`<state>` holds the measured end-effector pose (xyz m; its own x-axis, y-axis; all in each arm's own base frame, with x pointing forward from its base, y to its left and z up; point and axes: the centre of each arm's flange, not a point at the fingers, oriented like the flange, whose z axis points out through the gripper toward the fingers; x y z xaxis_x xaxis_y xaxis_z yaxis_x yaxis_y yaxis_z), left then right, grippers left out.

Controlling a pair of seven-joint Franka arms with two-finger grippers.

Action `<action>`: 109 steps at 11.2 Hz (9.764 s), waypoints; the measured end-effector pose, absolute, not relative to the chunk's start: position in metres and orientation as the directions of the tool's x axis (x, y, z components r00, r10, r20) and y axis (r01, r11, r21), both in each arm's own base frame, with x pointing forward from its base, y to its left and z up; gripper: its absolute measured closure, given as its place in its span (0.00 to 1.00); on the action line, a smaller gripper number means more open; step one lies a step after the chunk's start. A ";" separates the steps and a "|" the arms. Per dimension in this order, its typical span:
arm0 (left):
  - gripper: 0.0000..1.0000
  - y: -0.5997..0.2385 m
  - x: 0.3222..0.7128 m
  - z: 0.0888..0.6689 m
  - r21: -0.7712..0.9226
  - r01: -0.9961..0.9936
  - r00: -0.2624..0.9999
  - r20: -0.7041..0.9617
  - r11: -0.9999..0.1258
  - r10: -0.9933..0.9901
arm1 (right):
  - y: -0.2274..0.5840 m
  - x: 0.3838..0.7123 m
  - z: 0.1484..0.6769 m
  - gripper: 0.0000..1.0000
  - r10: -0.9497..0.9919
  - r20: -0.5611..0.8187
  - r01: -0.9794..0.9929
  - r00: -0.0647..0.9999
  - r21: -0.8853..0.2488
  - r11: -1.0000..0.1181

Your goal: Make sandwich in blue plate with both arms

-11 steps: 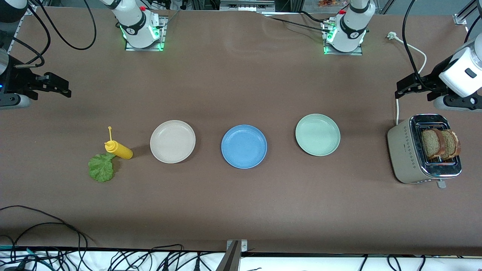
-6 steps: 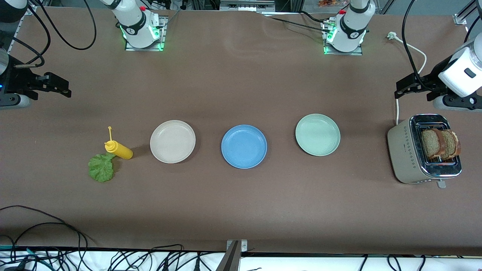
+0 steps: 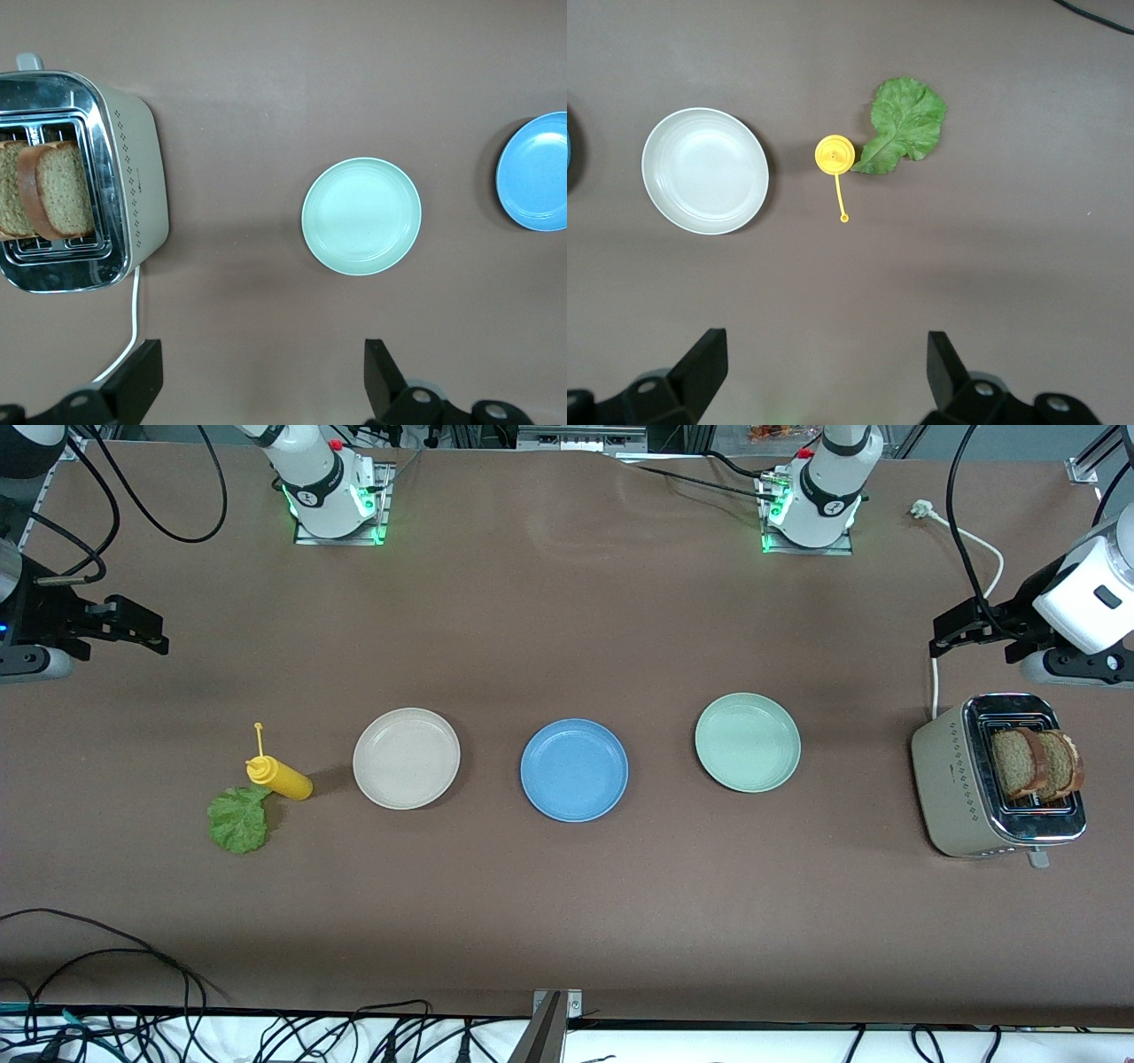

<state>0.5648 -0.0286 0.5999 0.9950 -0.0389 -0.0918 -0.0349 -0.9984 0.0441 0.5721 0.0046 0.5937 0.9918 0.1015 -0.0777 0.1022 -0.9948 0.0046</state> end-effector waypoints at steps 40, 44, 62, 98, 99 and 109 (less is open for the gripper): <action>0.19 0.183 0.646 0.389 -0.059 0.067 0.992 -0.102 -0.996 0.073 | 0.005 0.574 0.590 0.00 0.103 -0.083 0.103 0.991 0.004 -0.995; 0.51 0.187 0.643 0.376 -0.057 0.073 0.989 -0.124 -0.996 0.080 | 0.005 0.574 0.590 0.00 0.103 -0.084 0.104 0.991 0.004 -0.995; 0.91 0.167 0.644 0.468 -0.056 0.010 0.999 -0.034 -0.998 0.012 | 0.006 0.574 0.590 0.00 0.105 -0.084 0.105 0.991 0.004 -0.994; 0.91 -0.374 0.598 0.351 0.344 -0.093 0.975 -0.160 -0.934 -0.156 | 0.009 0.575 0.588 0.00 0.109 -0.086 0.109 0.990 0.004 -0.994; 0.91 -0.379 0.600 0.348 0.361 -0.087 0.976 -0.154 -0.928 -0.152 | 0.009 0.575 0.588 0.00 0.109 -0.086 0.109 0.990 0.004 -0.994; 0.91 -0.427 0.603 0.290 0.477 0.085 0.989 -0.149 -0.875 0.015 | 0.009 0.575 0.587 0.00 0.109 -0.086 0.109 0.990 0.004 -0.994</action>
